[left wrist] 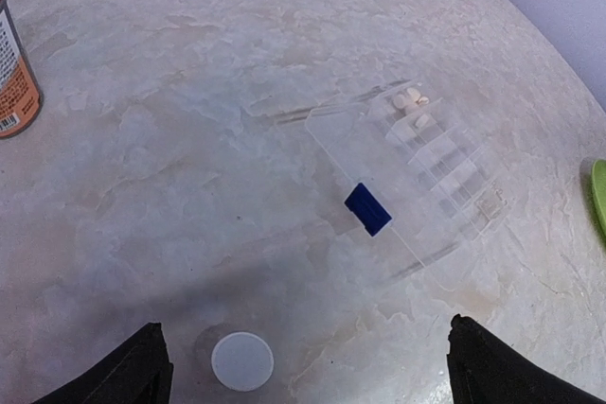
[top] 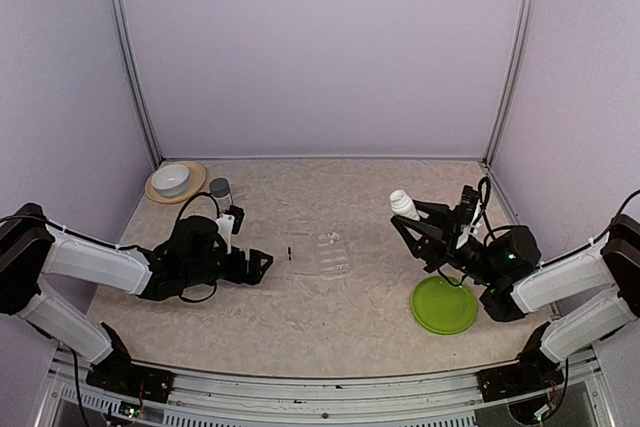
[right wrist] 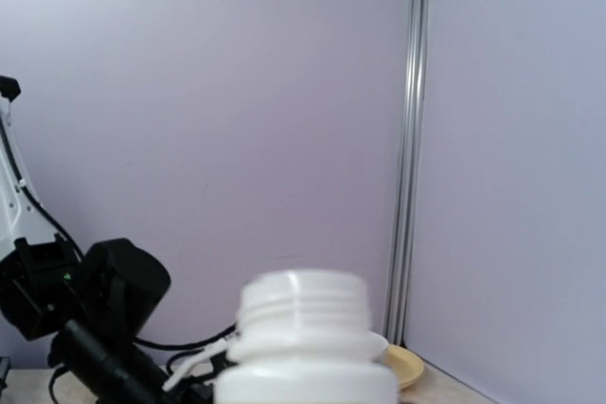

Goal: Sort the pills into containers
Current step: Pick up the lid of the pill bottle from the center of the board, then close the lid of the pill bottle, then screw the lid of the pill bottle onto the pill bottle.

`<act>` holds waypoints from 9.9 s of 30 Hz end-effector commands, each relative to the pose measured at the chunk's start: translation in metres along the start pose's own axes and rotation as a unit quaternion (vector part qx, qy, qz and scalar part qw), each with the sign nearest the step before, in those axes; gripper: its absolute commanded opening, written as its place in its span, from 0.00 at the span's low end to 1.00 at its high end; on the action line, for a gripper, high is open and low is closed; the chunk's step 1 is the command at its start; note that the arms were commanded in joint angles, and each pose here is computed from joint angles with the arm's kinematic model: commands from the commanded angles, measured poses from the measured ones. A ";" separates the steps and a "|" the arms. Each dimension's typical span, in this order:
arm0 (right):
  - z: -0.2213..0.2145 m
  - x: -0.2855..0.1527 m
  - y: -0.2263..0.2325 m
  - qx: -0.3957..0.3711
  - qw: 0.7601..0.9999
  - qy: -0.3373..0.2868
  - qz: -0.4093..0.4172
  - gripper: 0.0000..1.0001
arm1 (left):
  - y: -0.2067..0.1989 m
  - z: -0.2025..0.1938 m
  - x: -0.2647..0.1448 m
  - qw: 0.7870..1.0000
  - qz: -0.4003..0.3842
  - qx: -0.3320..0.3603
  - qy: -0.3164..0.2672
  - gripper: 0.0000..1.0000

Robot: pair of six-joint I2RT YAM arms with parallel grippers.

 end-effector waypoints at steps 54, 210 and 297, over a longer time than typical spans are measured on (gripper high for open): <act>-0.013 0.006 0.014 0.027 0.997 0.003 0.071 0.00 | 0.009 -0.013 0.032 0.991 0.059 0.013 0.121 0.25; -0.029 0.075 0.066 0.160 0.971 0.100 0.148 0.00 | -0.214 0.089 -0.088 0.911 -0.406 0.065 -0.001 0.26; -0.046 0.081 0.069 0.182 0.966 0.177 0.048 0.00 | -0.217 0.113 -0.119 0.905 -0.420 -0.026 -0.065 0.99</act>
Point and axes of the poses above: each gripper's point midway between its finger pads, its own x axis out along the fingers, its own y axis along the line the jaws close on, z = x × y, the point moved 6 cm from there along -x, back along the fingers, and after that the axes turned 2 degrees about -x, right-handed, at the moved point
